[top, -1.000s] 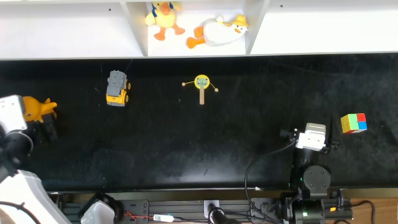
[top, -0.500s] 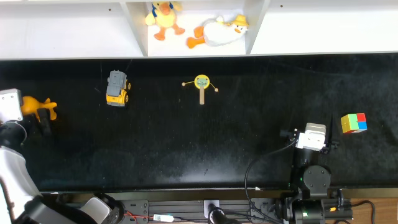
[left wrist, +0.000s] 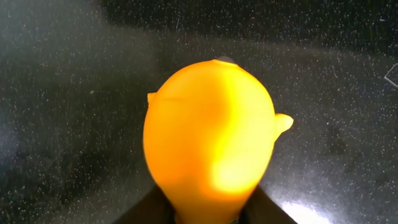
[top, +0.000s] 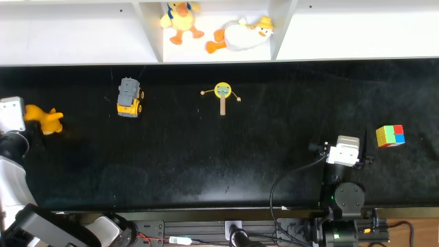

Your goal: Store Toys

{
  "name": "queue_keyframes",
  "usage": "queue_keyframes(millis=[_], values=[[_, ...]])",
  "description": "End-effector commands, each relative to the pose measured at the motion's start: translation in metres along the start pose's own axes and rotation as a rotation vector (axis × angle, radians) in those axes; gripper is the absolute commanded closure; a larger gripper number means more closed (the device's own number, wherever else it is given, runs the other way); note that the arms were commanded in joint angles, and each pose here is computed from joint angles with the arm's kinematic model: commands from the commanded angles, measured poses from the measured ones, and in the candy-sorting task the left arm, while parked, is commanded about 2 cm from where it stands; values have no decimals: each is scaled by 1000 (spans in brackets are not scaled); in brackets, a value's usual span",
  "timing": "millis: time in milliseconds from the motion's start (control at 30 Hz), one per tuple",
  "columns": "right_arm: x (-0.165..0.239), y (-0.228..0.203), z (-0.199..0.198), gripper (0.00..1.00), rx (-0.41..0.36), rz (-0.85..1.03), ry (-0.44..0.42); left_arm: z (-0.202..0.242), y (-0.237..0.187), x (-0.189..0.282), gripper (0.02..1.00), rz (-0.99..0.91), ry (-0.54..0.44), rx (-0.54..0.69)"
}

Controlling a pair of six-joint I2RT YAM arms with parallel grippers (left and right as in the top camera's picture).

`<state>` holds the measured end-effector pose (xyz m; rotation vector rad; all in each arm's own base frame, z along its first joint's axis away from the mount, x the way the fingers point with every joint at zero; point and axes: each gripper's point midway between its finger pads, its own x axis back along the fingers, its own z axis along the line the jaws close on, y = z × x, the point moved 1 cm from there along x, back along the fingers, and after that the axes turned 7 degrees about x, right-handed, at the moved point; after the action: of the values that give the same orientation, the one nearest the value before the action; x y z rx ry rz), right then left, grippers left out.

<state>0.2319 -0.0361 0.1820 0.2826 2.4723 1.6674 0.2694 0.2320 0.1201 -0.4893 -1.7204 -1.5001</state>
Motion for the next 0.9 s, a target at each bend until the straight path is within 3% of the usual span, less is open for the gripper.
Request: queue_keyframes(millis=[33,333,633,900], values=[[0,-3,2,5,-1,0,1,-9,25,18,847,-79,-6,10],[0,-3,2,5,-1,0,1,-49,61,65,871,-214,-41,103],[0,-3,2,7,-1,0,1,-54,99,86,844,-383,-59,229],[0,-3,2,7,-1,0,1,-46,123,75,884,-305,-77,256]])
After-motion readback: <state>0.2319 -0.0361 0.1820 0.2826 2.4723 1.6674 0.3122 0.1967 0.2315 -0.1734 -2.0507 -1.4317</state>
